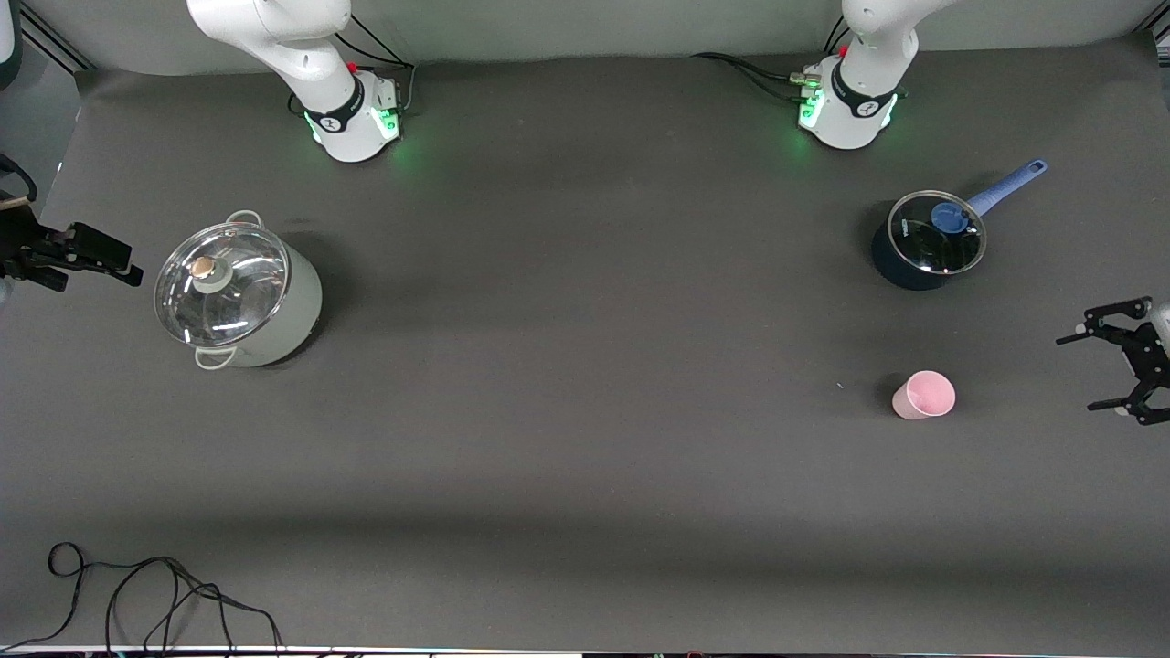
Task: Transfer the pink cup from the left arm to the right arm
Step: 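Lower the open left gripper around the pink cup, then close the left gripper on the pink cup and lift it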
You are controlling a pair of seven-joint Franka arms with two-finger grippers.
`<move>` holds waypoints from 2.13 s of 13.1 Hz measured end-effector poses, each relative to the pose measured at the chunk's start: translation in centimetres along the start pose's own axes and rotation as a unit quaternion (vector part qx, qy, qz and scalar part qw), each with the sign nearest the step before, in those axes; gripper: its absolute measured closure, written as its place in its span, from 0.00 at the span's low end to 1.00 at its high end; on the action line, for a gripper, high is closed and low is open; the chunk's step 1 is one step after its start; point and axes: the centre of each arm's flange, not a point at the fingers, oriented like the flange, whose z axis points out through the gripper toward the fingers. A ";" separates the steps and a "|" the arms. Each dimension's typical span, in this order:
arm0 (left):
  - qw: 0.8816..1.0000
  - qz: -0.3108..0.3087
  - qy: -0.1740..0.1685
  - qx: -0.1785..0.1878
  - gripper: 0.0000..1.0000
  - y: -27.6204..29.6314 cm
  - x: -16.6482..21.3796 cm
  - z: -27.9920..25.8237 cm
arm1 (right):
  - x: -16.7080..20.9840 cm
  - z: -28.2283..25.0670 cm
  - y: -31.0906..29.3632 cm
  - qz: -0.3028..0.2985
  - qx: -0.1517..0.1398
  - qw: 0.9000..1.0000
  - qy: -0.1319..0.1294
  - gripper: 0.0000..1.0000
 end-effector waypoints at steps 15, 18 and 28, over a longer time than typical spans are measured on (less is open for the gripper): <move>0.956 0.096 0.276 0.012 0.03 -1.6 -17.9 19.5 | 0.1 0.2 0.0 0.000 0.000 1.000 -0.001 0.00; 0.941 0.088 0.326 -0.010 0.02 -0.7 -18.3 23.6 | 0.1 0.2 0.0 0.000 0.000 1.000 -0.002 0.00; 0.910 0.098 0.400 -0.059 0.02 0.5 -14.9 31.0 | 0.1 0.3 0.1 0.001 0.000 1.000 -0.002 0.00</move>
